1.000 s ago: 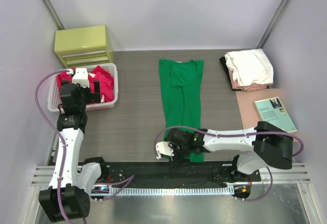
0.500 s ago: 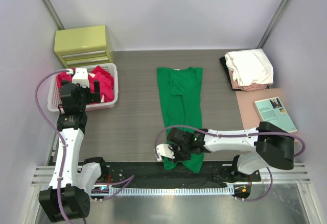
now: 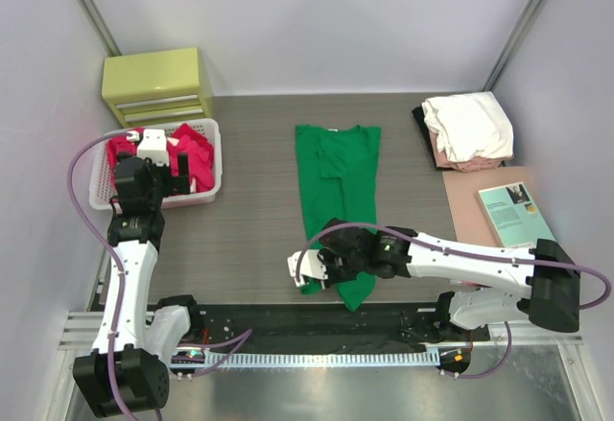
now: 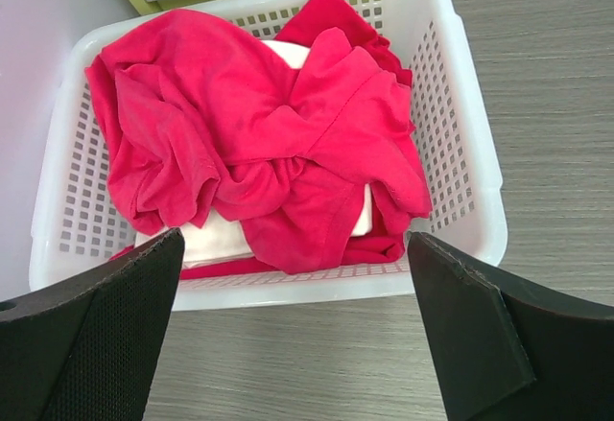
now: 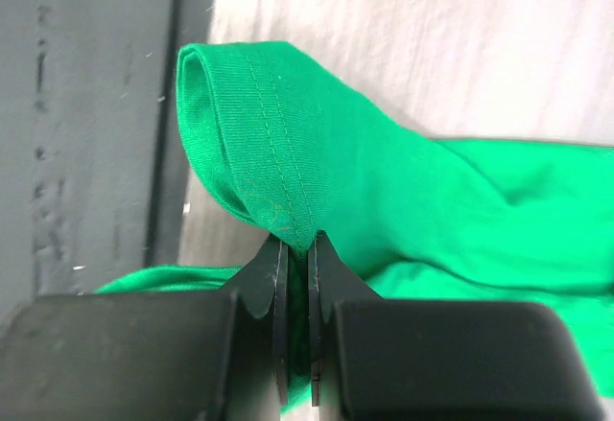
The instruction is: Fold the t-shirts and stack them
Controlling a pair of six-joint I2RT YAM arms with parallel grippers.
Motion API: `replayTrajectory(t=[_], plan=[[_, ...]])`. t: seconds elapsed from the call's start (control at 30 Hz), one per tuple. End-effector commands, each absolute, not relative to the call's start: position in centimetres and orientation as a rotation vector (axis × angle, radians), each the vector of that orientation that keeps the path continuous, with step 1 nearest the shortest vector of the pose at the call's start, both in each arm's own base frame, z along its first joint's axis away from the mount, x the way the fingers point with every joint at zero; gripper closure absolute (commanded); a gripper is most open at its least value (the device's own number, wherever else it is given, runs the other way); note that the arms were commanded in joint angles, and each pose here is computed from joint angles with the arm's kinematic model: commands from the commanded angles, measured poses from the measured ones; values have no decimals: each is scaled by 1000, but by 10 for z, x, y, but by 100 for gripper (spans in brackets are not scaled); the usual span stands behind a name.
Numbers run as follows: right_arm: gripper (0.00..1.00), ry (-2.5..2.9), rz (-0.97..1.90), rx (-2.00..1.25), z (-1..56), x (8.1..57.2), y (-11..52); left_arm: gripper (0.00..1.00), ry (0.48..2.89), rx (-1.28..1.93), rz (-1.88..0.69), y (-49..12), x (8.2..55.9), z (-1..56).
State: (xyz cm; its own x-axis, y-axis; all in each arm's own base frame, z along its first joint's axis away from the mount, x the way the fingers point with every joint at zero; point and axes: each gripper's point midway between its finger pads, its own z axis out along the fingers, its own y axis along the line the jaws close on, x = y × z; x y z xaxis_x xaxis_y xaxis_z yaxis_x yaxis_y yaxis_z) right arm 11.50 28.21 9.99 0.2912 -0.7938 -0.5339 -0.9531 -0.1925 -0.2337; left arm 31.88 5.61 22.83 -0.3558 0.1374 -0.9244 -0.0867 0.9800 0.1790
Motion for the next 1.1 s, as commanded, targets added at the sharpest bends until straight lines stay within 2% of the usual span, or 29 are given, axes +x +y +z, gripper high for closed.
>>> replayTrajectory(t=[0.0, 0.13, 0.63, 0.87, 1.07], plan=[[99, 1505, 319, -2024, 115, 134, 282, 0, 1883, 61, 224, 55, 325, 237], [99, 1512, 256, -2055, 98, 151, 275, 0, 1875, 64, 221, 54, 322, 241], [99, 1519, 221, -1967, 103, 218, 274, 0, 1891, 76, 198, 50, 320, 235], [99, 1460, 338, -1903, 151, 219, 298, 0, 1914, 81, 192, 49, 319, 226], [99, 1450, 333, -1906, 159, 228, 304, 0, 1920, 90, 172, 46, 319, 222]])
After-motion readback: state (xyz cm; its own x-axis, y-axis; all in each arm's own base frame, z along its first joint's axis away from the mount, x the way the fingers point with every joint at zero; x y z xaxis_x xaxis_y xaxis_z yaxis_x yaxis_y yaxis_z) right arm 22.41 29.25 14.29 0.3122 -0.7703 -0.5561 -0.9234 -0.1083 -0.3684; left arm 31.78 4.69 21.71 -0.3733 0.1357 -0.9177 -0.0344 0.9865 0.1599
